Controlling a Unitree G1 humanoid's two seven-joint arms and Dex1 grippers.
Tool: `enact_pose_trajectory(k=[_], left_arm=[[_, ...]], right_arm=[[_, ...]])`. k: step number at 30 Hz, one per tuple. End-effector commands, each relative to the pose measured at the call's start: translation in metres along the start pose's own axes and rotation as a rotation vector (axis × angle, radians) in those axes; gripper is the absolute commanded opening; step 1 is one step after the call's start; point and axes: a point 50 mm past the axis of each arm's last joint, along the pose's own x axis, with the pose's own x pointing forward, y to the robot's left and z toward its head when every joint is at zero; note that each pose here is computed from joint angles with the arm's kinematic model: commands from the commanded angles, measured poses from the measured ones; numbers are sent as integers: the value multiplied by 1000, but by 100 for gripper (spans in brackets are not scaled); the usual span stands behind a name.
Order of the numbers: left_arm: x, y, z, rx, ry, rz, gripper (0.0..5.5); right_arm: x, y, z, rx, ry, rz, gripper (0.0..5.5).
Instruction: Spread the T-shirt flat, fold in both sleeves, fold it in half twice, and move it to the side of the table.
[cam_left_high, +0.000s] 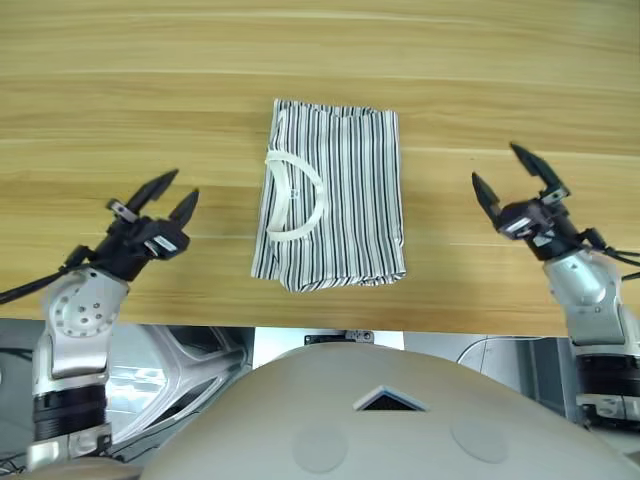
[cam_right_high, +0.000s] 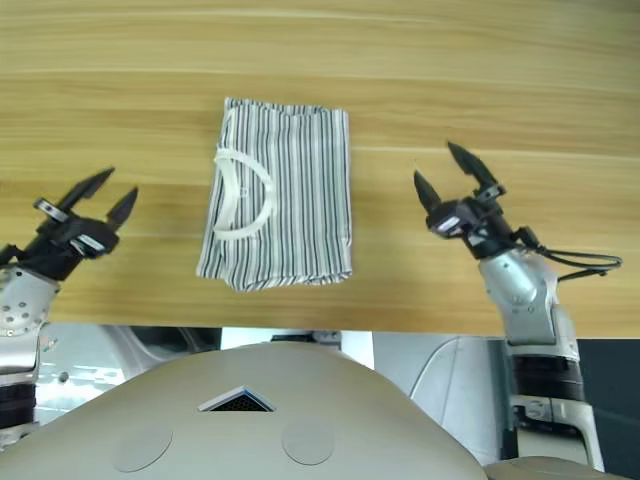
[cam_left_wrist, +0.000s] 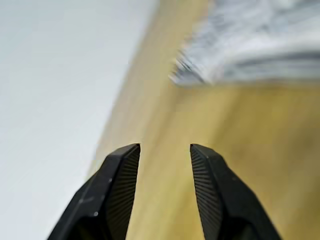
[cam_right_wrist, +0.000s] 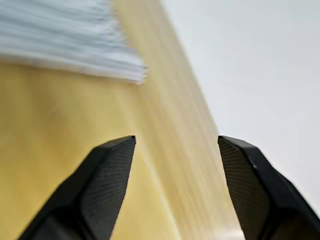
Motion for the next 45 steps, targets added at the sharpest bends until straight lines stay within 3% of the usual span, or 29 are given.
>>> enact_pose_trajectory(k=[1,9,22,32,41,45], left_arm=[[-4,-43,14,105,-88,-296,186],[-12,-46,48,128,-289,-377,186],[17,-40,21,129,-282,-447,186],[20,-54,53,120,-475,-519,186],[42,-57,51,122,-508,-546,186],[39,-54,50,113,-501,-513,186]], right_arm=[[-12,36,17,-118,-109,240,304],[-36,51,50,-39,-255,454,304],[-18,48,58,-54,-325,494,304],[-9,53,59,-59,-358,487,304],[-3,53,60,-69,-382,488,304],[-3,50,52,-72,-360,490,304]])
